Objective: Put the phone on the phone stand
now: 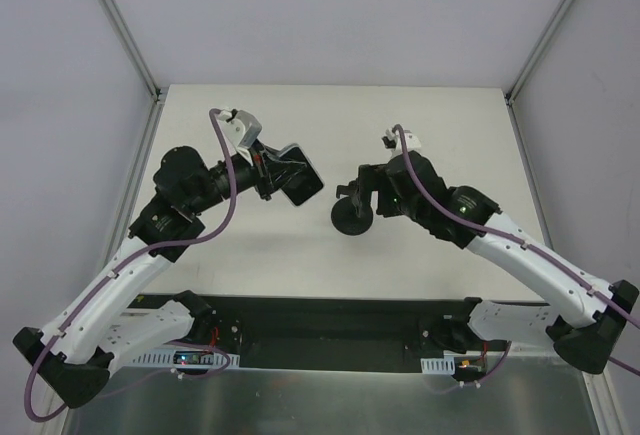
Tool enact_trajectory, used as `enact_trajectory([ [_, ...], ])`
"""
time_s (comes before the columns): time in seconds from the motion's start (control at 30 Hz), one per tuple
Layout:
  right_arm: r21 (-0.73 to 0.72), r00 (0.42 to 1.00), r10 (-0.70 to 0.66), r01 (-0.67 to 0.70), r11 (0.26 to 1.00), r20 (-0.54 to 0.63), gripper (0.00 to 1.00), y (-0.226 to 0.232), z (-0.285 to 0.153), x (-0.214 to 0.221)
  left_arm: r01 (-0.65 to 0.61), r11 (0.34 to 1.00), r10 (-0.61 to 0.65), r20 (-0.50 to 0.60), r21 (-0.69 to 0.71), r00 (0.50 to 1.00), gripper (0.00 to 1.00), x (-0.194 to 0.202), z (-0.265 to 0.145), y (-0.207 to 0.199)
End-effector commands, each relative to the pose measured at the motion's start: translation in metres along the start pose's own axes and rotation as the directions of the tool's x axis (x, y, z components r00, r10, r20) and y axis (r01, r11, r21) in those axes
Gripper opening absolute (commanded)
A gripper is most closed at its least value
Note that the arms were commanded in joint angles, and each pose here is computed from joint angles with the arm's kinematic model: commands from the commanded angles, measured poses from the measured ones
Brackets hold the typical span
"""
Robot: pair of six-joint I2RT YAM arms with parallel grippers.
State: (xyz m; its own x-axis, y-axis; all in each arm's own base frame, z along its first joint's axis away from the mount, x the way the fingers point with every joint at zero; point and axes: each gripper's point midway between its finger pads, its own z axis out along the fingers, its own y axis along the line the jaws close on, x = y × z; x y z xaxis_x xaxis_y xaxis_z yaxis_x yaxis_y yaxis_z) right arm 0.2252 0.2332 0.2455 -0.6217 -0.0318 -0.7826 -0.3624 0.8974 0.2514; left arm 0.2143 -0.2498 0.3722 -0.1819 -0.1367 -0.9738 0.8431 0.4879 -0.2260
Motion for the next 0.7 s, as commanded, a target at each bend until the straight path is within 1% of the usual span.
enact_trajectory([
  [0.0,0.291,0.997,0.060,-0.045,0.956,-0.043,0.77,-0.049,-0.007,0.013,-0.059,0.994,0.066,0.072,-0.092,0.995,0.00,-0.020,0.000,0.015],
  [0.1,0.285,0.997,0.066,-0.049,0.957,-0.051,0.49,-0.046,0.000,0.015,-0.055,0.994,0.061,0.062,-0.094,0.996,0.00,-0.017,0.002,0.017],
  [0.27,0.282,0.997,0.058,-0.042,0.959,-0.050,0.50,-0.042,0.015,0.017,-0.048,0.996,0.052,0.058,-0.081,0.997,0.00,-0.016,0.004,0.014],
  [0.33,0.255,0.998,0.050,-0.039,0.966,-0.038,0.49,-0.037,0.021,0.014,-0.045,0.997,0.049,0.054,-0.069,0.997,0.00,-0.016,0.005,0.013],
  [0.4,0.216,0.998,0.049,-0.039,0.976,-0.040,0.43,-0.028,0.026,0.014,-0.039,0.997,0.042,0.049,-0.063,0.998,0.00,-0.014,0.006,0.012],
  [0.47,0.188,0.999,0.039,-0.035,0.982,-0.018,0.42,-0.023,0.031,0.011,-0.036,0.998,0.038,0.043,-0.054,0.998,0.00,-0.012,0.007,0.011],
  [0.5,0.195,0.999,0.035,-0.036,0.980,0.009,0.42,-0.024,0.034,0.007,-0.037,0.998,0.039,0.043,-0.050,0.998,0.00,-0.013,0.007,0.011],
  [0.6,0.186,0.999,0.020,-0.027,0.982,0.038,0.42,-0.023,0.039,0.005,-0.030,0.999,0.032,0.039,-0.045,0.999,0.00,-0.012,0.008,0.010],
  [0.67,0.144,0.999,0.024,-0.028,0.989,0.026,0.42,-0.015,0.041,0.008,-0.033,0.999,0.035,0.039,-0.042,0.999,0.00,-0.011,0.008,0.010],
])
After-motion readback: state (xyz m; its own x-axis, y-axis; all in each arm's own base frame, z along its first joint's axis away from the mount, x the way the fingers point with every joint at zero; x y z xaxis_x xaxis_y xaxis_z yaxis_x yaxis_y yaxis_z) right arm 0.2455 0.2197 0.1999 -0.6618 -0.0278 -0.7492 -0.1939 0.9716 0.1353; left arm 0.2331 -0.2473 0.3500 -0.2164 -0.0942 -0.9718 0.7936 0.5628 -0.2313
